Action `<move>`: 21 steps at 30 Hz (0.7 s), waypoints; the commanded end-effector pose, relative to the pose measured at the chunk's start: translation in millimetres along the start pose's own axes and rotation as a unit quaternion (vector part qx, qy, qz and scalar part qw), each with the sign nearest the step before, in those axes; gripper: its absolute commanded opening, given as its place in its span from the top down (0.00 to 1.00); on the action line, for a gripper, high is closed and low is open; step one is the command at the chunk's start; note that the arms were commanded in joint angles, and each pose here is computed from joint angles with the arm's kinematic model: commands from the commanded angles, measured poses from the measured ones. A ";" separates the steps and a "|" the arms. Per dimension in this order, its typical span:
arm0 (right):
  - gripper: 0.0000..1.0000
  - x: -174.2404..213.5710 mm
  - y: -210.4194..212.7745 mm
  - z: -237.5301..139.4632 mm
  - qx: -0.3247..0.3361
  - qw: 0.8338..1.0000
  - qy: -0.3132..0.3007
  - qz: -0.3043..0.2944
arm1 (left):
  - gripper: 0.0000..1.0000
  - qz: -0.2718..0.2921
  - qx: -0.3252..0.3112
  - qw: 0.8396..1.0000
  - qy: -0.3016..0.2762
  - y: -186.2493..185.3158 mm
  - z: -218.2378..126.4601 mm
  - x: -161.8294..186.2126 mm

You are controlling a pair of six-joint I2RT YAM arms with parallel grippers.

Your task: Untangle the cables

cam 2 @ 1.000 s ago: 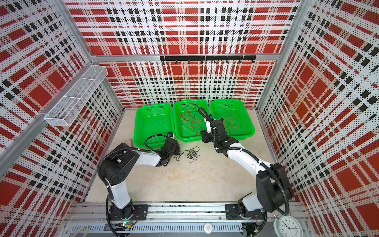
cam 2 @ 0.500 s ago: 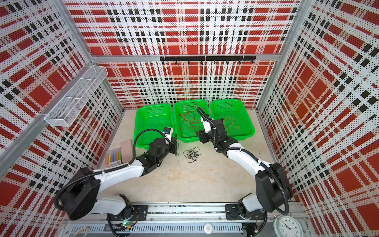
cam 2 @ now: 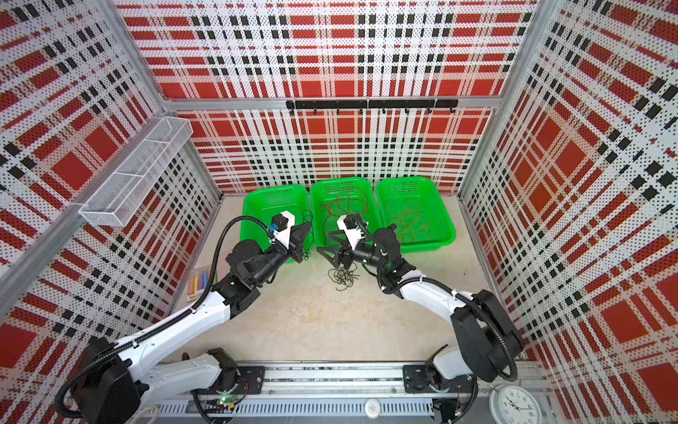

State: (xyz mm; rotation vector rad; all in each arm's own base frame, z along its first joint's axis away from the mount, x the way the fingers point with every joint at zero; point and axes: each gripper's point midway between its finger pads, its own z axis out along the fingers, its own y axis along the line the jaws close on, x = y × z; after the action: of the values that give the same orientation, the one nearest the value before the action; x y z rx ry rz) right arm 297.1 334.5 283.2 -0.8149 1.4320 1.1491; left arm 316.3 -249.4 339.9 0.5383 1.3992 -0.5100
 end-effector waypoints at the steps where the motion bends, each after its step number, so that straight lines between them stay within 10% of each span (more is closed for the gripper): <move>1: 0.29 -21.0 20.2 10.4 -0.054 0.997 -0.057 0.000 | 1.00 0.023 0.021 0.999 -0.029 -13.7 5.0 -19.0; 5: 0.40 -17.3 2.3 18.3 -0.007 0.998 -0.056 0.024 | 1.00 0.028 0.024 0.999 -0.037 -22.0 8.9 -24.1; 13: 1.00 -23.9 -9.1 -15.1 0.069 0.993 -0.092 -0.004 | 1.00 0.018 -0.002 0.999 -0.047 -10.3 4.8 -29.2; 21: 1.00 -15.9 -67.9 -60.2 0.218 0.975 -0.036 -0.001 | 1.00 0.015 -0.021 0.998 -0.058 7.3 -5.9 -34.2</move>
State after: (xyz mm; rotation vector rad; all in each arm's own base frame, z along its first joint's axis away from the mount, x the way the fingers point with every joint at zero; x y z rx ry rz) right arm 326.4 284.9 294.0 -0.5338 1.4529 0.9655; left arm 312.0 -263.6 346.3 0.5745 1.3566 -0.5123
